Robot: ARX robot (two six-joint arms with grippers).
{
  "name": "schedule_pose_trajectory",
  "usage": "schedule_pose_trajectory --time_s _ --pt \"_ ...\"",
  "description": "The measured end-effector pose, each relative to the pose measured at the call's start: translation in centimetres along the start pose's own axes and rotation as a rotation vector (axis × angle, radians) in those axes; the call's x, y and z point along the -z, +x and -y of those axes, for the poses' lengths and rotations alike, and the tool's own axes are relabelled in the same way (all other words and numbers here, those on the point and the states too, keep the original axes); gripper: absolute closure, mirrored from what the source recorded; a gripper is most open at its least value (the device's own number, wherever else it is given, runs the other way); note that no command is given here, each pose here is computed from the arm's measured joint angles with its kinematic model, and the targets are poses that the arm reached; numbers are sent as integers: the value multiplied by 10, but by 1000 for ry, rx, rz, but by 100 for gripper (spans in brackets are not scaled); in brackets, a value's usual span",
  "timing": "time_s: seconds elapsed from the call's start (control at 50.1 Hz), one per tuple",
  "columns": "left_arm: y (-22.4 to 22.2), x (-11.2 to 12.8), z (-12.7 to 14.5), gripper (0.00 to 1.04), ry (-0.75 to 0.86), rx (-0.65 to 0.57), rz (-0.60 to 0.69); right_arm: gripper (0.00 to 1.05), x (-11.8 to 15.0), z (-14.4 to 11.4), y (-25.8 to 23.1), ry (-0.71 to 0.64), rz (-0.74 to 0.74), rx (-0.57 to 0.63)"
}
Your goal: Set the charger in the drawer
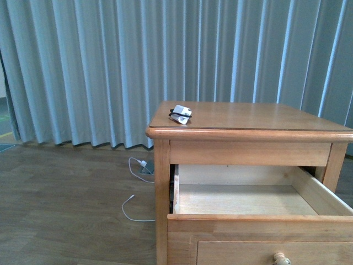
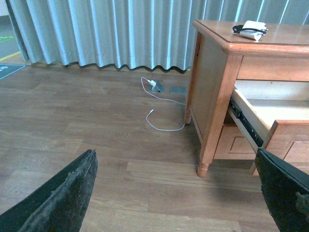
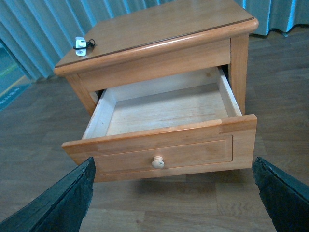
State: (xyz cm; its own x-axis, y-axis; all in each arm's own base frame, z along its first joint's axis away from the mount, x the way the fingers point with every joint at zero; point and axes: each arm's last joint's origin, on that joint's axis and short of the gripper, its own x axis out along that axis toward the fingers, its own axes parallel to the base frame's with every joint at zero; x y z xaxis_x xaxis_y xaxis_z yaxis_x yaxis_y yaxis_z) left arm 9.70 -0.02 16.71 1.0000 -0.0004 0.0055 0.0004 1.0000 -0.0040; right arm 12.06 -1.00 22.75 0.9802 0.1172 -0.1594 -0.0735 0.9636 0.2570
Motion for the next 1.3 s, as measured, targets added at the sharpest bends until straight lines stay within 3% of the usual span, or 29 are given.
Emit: schedule_pose_trajectory --time_s 0.14,0.998,1.138,1.298 --pt "0 0 0 6 0 0 0 8 3 7 -10 18 56 38" --pt "0 0 0 6 0 0 0 8 3 7 -11 18 57 39" --pt "0 0 0 6 0 0 0 31 14 7 -10 -165 175 104" --pt "0 0 0 6 0 -1 0 62 33 -1 -17 -237 173 120"
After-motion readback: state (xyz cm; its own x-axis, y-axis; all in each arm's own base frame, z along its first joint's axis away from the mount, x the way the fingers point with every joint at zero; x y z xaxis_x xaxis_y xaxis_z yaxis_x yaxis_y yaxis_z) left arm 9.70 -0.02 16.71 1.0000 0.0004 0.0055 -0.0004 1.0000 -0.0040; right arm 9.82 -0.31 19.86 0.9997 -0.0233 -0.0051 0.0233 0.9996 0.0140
